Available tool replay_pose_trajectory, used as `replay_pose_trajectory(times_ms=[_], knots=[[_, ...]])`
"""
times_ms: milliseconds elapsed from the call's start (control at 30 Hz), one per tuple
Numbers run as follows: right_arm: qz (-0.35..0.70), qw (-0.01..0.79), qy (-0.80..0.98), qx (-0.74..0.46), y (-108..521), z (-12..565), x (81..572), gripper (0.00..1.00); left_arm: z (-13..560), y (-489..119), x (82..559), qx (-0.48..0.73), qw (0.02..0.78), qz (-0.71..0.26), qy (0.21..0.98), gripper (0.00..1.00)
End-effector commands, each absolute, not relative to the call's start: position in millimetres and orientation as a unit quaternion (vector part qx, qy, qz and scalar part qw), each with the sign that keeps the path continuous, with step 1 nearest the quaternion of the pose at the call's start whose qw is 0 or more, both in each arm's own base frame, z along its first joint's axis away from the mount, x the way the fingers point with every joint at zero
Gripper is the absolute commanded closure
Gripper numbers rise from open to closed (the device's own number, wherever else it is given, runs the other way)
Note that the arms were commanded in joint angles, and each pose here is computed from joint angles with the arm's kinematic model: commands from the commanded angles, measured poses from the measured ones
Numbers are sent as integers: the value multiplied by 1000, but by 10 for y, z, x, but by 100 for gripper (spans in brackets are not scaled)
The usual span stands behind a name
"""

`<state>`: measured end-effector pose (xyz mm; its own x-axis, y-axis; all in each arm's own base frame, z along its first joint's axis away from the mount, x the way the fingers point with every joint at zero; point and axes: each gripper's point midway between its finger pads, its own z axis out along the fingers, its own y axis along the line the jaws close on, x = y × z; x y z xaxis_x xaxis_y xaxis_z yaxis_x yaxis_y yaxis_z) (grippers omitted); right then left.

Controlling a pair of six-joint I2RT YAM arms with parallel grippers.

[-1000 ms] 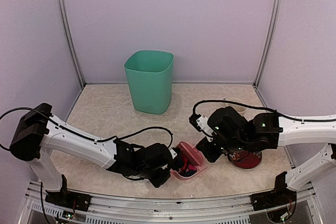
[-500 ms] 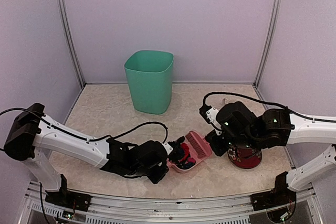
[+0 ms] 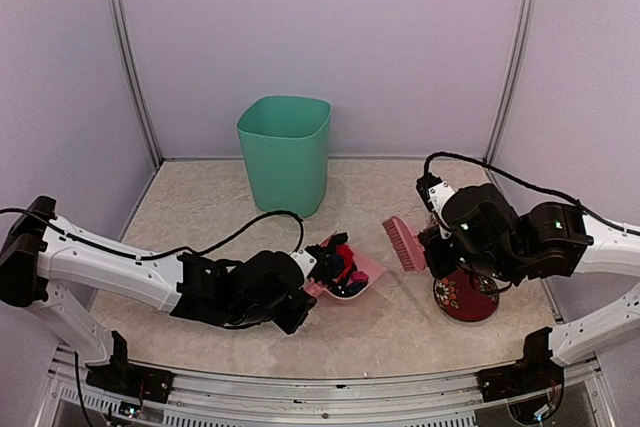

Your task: Sweep away the paper scraps from the table

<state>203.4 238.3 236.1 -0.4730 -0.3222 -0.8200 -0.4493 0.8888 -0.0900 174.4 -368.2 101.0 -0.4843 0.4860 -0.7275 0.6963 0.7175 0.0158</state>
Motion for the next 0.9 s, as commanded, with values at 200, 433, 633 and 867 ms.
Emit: replay_pose_trajectory(times_ms=[200, 433, 633, 867], knots=[[40, 493, 851, -178, 2099, 2271, 2087, 100, 1625, -3570, 2056, 299, 426, -166, 838, 100], [46, 482, 854, -188, 2170, 2123, 2091, 100, 2094, -3584, 2269, 292, 454, -171, 824, 100], [60, 481, 852, -196, 2269, 2060, 2105, 100, 2541, -3625, 2510, 290, 475, -178, 812, 100], [72, 477, 852, -204, 2378, 1981, 2122, 100, 3089, -3639, 2916, 266, 498, -209, 799, 100]])
